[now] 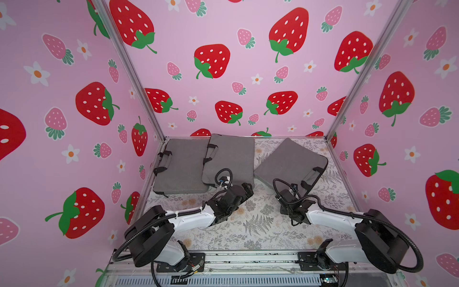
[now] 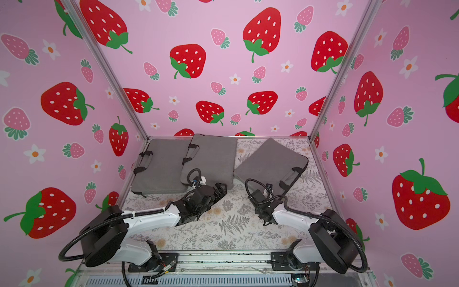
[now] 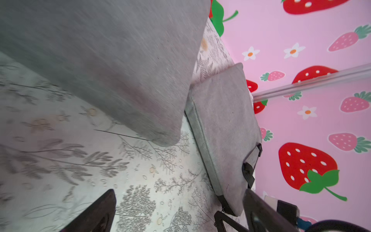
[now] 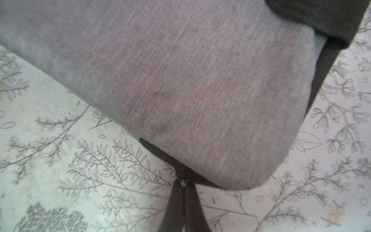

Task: Put the mouse into the laptop bag
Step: Zip the zipper on the zippered laptop bag.

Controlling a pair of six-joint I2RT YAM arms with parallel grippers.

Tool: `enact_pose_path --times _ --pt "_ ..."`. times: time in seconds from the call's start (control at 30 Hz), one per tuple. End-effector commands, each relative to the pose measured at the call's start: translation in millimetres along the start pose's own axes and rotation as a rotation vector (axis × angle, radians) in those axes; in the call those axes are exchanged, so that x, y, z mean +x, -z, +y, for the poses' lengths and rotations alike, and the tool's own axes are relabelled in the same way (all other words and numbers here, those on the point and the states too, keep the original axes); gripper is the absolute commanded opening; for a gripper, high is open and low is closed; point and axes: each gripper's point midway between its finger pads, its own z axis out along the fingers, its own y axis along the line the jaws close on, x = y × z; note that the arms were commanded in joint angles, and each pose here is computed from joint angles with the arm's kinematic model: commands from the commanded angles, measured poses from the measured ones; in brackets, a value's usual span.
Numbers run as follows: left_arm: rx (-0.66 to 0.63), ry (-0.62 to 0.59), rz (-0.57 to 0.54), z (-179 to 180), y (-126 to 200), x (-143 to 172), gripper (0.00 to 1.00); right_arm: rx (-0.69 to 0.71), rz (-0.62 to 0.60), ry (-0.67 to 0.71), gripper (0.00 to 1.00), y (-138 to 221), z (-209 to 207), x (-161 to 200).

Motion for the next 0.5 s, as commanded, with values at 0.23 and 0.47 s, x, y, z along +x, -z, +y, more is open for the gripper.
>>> enact_pose_path --times 0.23,0.47 --pt "0.215 0.150 0.237 -46.6 -77.3 58.9 0.95 -0.131 0.013 0.045 0.00 15.6 13.8 5.7" --pt "0.220 0.144 0.315 -59.8 -116.0 85.0 0.89 -0.192 0.006 0.086 0.00 19.7 30.9 9.6"
